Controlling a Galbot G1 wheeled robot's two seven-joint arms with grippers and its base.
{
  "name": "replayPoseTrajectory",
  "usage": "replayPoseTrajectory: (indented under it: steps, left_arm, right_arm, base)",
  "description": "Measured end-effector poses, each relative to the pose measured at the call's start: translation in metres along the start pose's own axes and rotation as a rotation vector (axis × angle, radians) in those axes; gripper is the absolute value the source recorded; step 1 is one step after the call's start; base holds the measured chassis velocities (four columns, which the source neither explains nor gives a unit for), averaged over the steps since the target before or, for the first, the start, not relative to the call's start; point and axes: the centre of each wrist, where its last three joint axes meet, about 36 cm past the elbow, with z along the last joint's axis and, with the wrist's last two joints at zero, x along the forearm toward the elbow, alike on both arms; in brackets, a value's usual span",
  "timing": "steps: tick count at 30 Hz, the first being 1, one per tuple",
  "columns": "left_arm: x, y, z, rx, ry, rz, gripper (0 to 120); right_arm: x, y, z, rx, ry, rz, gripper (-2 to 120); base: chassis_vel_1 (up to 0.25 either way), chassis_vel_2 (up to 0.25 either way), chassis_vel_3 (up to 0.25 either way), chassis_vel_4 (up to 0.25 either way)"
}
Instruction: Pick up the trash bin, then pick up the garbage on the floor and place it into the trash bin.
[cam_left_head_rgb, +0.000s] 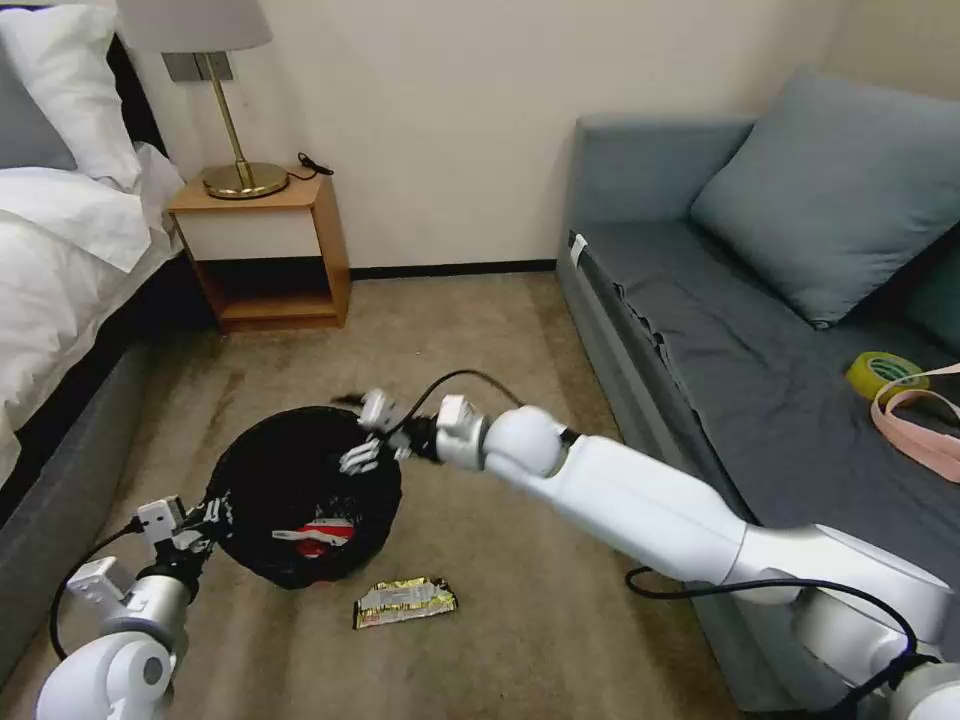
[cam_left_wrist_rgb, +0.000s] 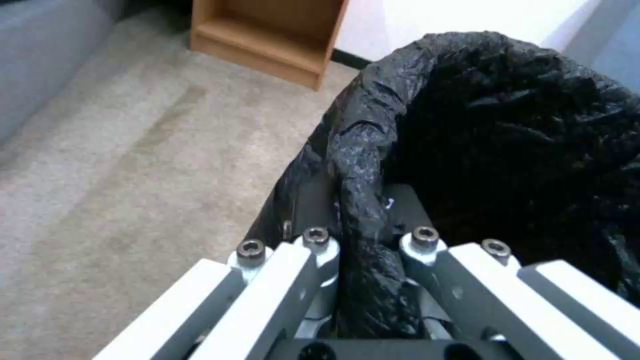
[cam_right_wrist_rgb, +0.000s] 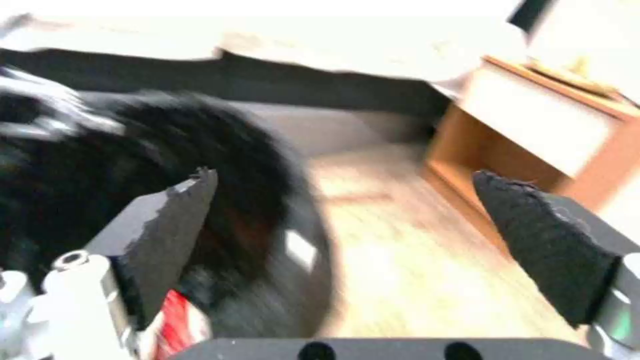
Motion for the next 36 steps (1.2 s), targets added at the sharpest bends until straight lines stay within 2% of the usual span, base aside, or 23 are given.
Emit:
replayPoseTrajectory:
  steps: [2, 3, 4, 5, 10, 13, 23, 30, 36]
  left_arm:
    - [0.0, 0.001, 0.0, -0.001, 0.0, -0.001, 5]
    - [0.0, 0.003, 0.0, -0.004, -0.001, -0.006, 5]
    - [0.001, 0.009, 0.0, -0.014, -0.003, -0.021, 5]
    - [0.0, 0.011, 0.001, -0.019, -0.004, -0.025, 5]
    - [0.0, 0.015, 0.001, -0.029, -0.006, -0.029, 5]
    - [-0.001, 0.016, -0.001, -0.033, -0.011, -0.028, 5]
    - [-0.003, 0.017, -0.005, -0.045, -0.018, -0.022, 5]
    - [-0.003, 0.017, -0.005, -0.044, -0.019, -0.02, 5]
    - [-0.003, 0.022, -0.005, -0.044, -0.024, -0.027, 5]
  right_arm:
    - [0.004, -0.002, 0.002, -0.003, 0.003, 0.008, 99]
    - [0.019, -0.006, 0.013, -0.021, 0.021, 0.04, 100]
    - [0.052, -0.007, 0.042, -0.068, 0.068, 0.094, 100]
    - [0.064, -0.003, 0.055, -0.087, 0.083, 0.108, 100]
    - [0.087, 0.01, 0.084, -0.128, 0.122, 0.127, 100]
    - [0.097, 0.028, 0.107, -0.184, 0.157, 0.132, 100]
    - [0.097, 0.072, 0.154, -0.365, 0.305, 0.034, 100]
    - [0.086, 0.082, 0.173, -0.389, 0.372, -0.006, 100]
    - [0.067, 0.097, 0.191, -0.465, 0.423, -0.039, 100]
  base:
    - [0.0, 0.0, 0.0, 0.0]
    - [0.0, 0.0, 0.0, 0.0]
    - [0.0, 0.0, 0.0, 0.0]
    - [0.0, 0.0, 0.0, 0.0]
    - [0.0, 0.0, 0.0, 0.0]
    - [0.0, 0.0, 0.0, 0.0]
    - [0.0, 0.0, 0.0, 0.0]
    - [0.0, 0.0, 0.0, 0.0]
    - [0.0, 0.0, 0.0, 0.0]
